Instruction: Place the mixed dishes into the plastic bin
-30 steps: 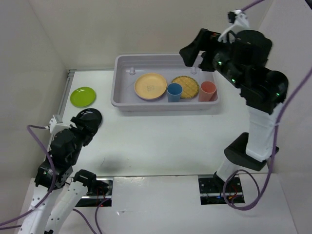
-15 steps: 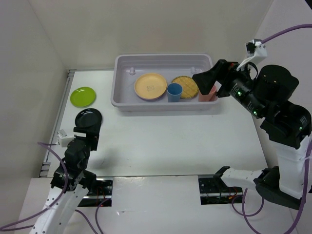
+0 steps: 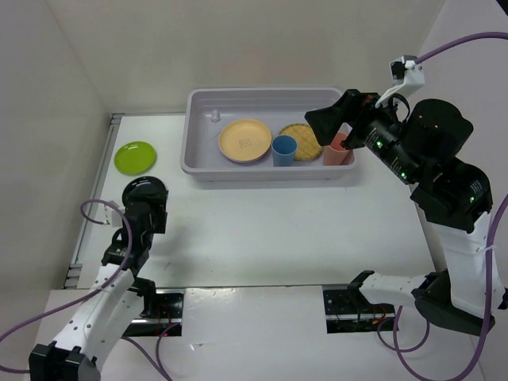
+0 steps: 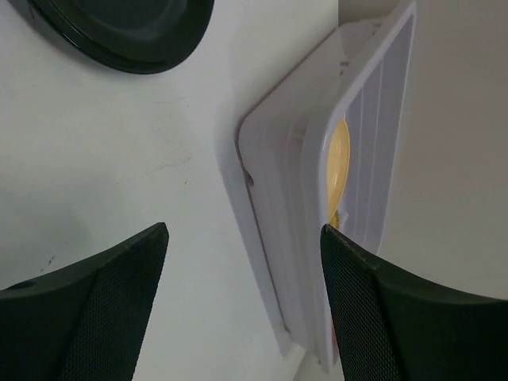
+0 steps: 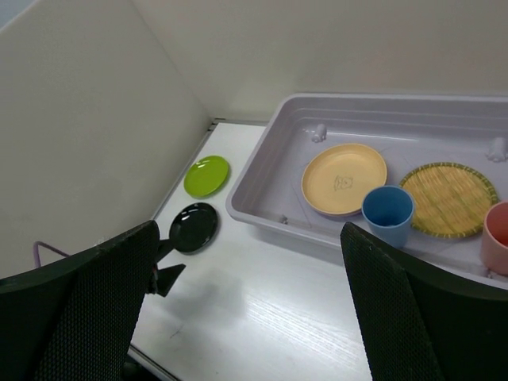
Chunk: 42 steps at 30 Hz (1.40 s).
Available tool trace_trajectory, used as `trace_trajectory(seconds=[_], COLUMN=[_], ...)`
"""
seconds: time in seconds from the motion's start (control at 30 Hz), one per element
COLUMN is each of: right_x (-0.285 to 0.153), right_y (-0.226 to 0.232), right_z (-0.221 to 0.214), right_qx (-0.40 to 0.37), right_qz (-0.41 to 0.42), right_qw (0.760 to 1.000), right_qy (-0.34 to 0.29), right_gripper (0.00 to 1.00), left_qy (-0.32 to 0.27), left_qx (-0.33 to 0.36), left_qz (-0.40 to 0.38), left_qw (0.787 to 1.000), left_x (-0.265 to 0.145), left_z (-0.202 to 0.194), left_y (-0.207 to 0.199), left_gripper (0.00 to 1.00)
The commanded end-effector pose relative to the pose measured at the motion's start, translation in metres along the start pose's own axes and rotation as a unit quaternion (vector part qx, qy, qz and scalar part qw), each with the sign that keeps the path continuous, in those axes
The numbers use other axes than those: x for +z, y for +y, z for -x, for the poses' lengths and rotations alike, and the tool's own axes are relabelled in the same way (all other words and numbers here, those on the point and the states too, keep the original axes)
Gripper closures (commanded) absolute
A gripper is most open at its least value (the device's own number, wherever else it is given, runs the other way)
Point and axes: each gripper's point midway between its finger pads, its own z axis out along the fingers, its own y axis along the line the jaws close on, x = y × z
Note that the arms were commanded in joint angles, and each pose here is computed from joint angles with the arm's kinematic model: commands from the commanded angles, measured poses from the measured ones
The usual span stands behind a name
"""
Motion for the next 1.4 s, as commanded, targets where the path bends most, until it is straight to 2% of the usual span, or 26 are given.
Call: trace_trajectory(seconds=[0.0, 0.13, 0.23, 0.5, 0.7, 1.0, 1.37], right_x=[0.0, 0.005, 0.009, 0.009, 0.015, 0.015, 0.02], right_y=[0.003, 0.003, 0.003, 0.002, -0.002, -0.007, -0.007], right_z=[0.017, 0.015, 0.014, 0.02, 0.018, 0.023, 0.024], right_qx=[-0.006, -0.007, -0.012, -0.011, -0.017, -0.021, -0.021], right_qz=[0.004, 0.002, 0.002, -0.004, -0.016, -0.029, -0.034], right_qw=[0.999, 1.0, 0.999, 0.999, 0.999, 0.999, 0.998], right_qy=[-0.036, -0.031, -0.031, -0.039, -0.034, -0.041, -0.042], right_gripper=[0.0, 0.0, 0.0, 0.0, 0.0, 0.0, 0.0], left_qy=[0.003, -0.038, -0.043, -0.034, -0.05, -0.013, -0.011], left_qx=[-0.075, -0.101, -0.117, -0.139, -0.143, -0.136, -0.117], left_qz=[-0.037, -0.024, 0.002, 0.041, 0.061, 0.089, 0.117], left_qw=[0.996, 0.994, 0.992, 0.989, 0.987, 0.987, 0.986], left_x=[0.005, 0.011, 0.018, 0.036, 0.047, 0.074, 0.093], left_z=[0.005, 0.031, 0.038, 0.041, 0.054, 0.051, 0.05], left_y=[-0.017, -0.005, 0.016, 0.049, 0.061, 0.077, 0.092], left_gripper=[0.16, 0.16, 0.16, 0.16, 0.16, 0.18, 0.37])
